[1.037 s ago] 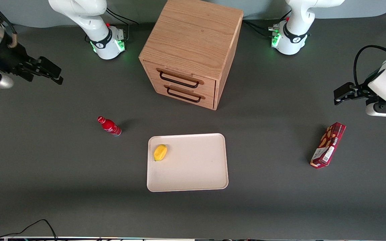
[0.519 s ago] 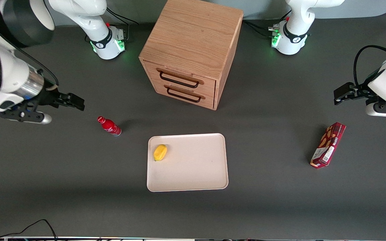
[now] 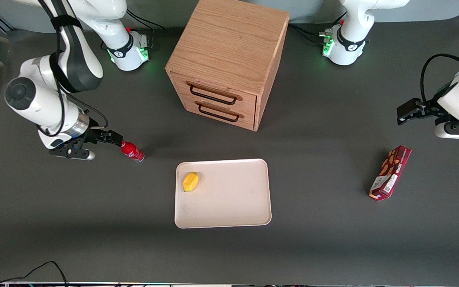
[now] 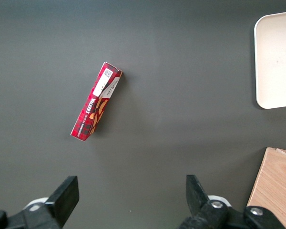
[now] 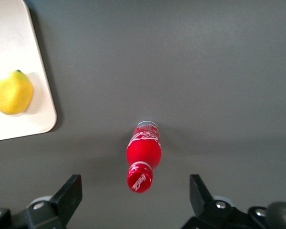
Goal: Place coke bottle on tray
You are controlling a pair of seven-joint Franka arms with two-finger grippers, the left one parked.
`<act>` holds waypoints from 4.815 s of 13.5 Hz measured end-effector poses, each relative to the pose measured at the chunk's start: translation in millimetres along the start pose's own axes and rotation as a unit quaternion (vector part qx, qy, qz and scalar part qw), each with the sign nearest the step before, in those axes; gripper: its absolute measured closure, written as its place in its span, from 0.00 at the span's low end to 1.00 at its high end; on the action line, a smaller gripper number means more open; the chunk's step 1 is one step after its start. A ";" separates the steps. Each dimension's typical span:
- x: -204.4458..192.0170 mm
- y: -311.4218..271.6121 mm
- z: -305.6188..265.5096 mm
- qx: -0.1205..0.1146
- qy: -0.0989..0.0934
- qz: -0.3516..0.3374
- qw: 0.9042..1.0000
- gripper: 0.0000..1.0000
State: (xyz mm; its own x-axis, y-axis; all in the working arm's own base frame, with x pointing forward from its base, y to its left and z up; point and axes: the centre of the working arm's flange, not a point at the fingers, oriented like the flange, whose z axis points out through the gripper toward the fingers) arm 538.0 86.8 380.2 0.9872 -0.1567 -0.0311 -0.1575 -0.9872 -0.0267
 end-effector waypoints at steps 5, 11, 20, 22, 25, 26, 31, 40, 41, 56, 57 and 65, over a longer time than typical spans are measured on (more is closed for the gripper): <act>-8.8 0.9 32.4 0.008 0.001 0.002 1.000 0.00; -8.0 0.1 60.6 0.019 -0.007 0.007 1.000 0.07; -10.3 -10.3 58.6 0.020 -0.007 -0.003 1.000 0.67; 0.0 -20.2 30.4 0.022 -0.003 -0.009 1.000 0.67; 31.6 -38.0 -79.3 0.034 0.028 -0.017 0.999 0.67; 37.4 -46.7 -115.7 0.041 0.043 -0.023 0.998 0.67; 68.5 -136.6 -155.0 0.053 0.038 -0.026 0.998 0.67; 134.1 -227.6 -26.6 0.040 0.052 -0.009 0.998 0.67; 138.7 -228.6 -19.2 0.045 0.059 -0.008 0.997 0.67; 149.1 -246.7 38.8 0.055 0.059 0.019 0.997 0.41; 151.1 -246.8 17.4 0.065 0.074 0.020 0.995 0.30; 53.8 -158.5 -243.2 0.026 0.107 -0.018 0.994 0.00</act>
State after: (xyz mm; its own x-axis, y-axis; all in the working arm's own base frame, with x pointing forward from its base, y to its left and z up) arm 622.5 227.2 625.8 0.9743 -0.1296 0.1842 -0.1172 -0.9901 -0.0765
